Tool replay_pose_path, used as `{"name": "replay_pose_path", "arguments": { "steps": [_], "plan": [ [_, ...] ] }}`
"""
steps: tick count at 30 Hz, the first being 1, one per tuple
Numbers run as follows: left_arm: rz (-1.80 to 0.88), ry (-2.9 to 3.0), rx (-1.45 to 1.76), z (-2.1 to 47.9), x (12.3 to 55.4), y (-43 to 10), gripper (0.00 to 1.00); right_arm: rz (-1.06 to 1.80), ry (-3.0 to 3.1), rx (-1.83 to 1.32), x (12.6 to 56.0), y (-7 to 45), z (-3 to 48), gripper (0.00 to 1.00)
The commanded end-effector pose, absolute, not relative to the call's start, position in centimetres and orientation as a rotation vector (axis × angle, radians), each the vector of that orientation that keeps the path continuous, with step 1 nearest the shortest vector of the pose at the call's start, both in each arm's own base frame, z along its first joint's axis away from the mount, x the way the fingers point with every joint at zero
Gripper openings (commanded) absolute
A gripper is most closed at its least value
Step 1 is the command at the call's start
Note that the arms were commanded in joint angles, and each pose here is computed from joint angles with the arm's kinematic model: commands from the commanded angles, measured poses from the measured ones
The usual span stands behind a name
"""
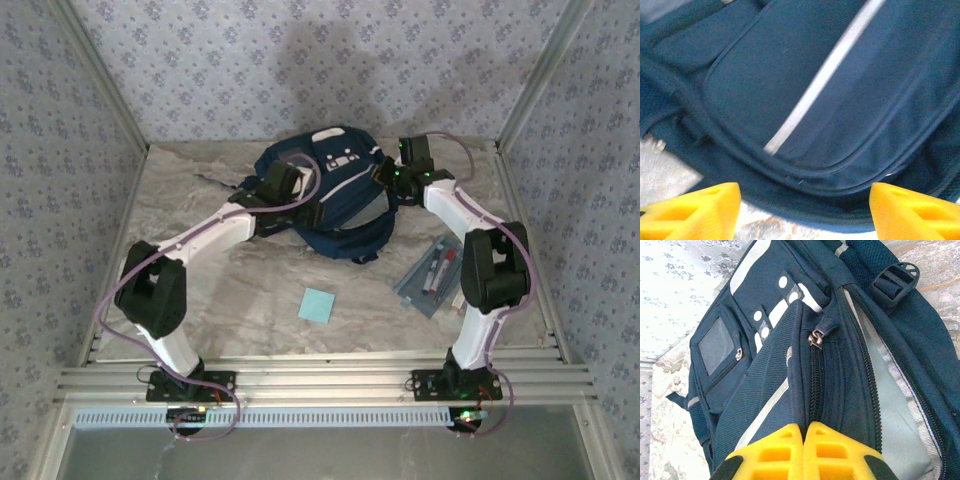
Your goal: Pack books, pencil case, and school supplies into a backpack
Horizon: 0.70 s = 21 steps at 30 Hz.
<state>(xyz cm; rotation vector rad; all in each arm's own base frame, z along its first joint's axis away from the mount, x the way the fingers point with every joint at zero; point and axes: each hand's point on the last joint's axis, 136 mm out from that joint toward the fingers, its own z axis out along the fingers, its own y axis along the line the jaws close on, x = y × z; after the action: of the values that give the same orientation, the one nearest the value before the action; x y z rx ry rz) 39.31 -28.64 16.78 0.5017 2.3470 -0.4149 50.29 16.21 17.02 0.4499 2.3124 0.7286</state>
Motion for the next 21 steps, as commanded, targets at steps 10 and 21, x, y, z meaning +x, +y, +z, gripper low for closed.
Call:
{"name": "replay_pose_path", "arguments": {
  "steps": [10,21],
  "plan": [
    [-0.148,2.236,0.856,14.5,39.4,-37.0,0.73,0.864,2.176,0.436,52.4,17.6,21.7,0.00],
    [0.350,2.150,0.716,11.7,44.9,-35.3,0.71,0.907,2.172,0.455,51.8,17.8,21.7,0.00]
  ]
}}
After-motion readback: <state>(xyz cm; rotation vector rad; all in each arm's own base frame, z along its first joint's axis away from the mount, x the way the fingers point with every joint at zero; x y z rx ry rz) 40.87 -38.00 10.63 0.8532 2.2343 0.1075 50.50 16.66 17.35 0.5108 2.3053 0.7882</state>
